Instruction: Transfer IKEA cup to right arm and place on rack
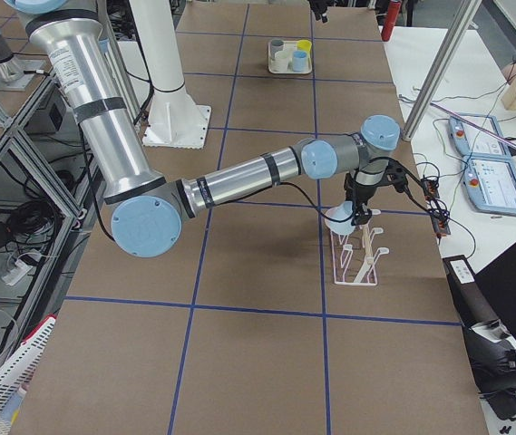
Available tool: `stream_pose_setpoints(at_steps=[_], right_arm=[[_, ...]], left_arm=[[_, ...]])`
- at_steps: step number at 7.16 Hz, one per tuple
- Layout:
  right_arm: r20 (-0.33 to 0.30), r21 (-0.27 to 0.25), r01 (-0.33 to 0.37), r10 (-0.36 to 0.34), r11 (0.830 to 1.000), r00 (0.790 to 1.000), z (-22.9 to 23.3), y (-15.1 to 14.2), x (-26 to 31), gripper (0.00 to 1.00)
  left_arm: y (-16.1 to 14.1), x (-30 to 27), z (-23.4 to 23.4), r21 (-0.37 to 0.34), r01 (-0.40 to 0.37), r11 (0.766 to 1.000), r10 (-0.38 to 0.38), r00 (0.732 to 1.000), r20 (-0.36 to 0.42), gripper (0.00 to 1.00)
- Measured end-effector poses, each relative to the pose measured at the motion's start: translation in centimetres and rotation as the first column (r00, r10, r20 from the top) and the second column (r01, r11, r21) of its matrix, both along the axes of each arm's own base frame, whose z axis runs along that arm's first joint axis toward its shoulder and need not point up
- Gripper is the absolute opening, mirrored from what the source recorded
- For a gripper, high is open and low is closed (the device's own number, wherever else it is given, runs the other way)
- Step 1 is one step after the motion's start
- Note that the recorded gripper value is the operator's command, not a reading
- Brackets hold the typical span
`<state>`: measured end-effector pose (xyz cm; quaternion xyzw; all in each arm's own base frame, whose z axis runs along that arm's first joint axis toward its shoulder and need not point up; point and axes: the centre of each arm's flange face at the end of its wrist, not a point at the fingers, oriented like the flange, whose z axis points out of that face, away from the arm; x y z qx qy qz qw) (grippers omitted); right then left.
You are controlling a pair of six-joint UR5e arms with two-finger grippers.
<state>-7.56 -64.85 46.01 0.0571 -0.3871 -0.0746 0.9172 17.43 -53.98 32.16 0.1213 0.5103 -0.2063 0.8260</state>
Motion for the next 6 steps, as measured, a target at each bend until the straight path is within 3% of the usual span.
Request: stream_pose_setpoints(at_steps=[6], right_arm=[[-0.007,-0.011,0.031,-0.031,0.999,0.999,0.95,-1.18,-1.38,0.26]], left_arm=[[0.01,0.11,-0.1,0.0,-0.001,1.0,0.001,1.0,-0.002,1.0]])
